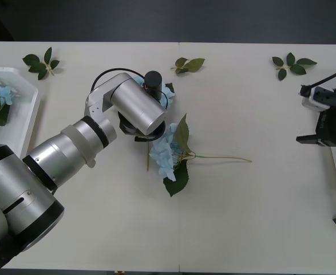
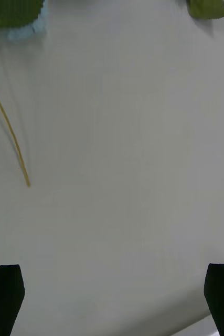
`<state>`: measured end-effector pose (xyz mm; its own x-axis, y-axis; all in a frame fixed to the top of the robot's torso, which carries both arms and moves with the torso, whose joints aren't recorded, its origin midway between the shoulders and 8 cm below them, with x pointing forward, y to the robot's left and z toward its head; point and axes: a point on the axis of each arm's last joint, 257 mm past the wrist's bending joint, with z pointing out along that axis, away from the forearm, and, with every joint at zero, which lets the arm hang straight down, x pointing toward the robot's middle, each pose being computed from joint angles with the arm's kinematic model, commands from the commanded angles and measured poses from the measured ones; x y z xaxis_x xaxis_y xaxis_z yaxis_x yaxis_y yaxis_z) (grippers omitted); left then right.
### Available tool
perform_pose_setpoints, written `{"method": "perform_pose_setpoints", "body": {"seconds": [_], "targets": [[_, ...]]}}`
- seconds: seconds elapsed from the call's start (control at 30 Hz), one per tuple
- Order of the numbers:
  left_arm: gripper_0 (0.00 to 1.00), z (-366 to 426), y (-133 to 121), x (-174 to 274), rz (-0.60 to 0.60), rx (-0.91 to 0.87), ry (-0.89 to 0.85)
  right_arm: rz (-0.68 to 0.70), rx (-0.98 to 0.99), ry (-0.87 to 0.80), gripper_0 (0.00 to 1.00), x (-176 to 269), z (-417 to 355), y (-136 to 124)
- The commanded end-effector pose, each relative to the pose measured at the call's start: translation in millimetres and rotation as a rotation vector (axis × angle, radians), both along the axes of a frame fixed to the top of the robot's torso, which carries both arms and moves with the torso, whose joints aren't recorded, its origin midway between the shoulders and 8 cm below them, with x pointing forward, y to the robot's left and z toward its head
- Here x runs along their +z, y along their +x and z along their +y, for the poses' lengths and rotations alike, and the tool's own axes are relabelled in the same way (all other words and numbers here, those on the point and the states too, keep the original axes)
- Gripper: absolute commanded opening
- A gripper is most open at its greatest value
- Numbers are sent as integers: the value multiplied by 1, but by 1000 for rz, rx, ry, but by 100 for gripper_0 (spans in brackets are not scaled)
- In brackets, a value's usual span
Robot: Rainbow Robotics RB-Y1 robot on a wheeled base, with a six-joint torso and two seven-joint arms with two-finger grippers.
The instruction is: Put the red flowers into the right box and the blue flowers into the left box
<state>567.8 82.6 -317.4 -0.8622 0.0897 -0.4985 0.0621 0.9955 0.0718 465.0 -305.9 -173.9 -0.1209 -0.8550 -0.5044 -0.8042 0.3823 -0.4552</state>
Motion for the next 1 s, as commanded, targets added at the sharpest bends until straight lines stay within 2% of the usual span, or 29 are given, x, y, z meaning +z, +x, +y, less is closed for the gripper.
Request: {"method": "perform_pose_setpoints", "body": {"seconds": [0.03,0.27,0.57,0.77,1.0], "targets": [[0,-13,17,31,-52,-12,-21,22,45,6,100,-8,39,-21],[0,-5,26,49,-101,-21,-4,62,74,24,100,-32,91,-39],[0,45,33,112,-194,10,90,62,73,-4,100,-68,147,-32],[0,91,21,149,-236,37,85,52,52,-1,100,-79,170,-22],[0,171,-8,193,-271,65,99,62,22,-11,100,-96,177,-11]]}}
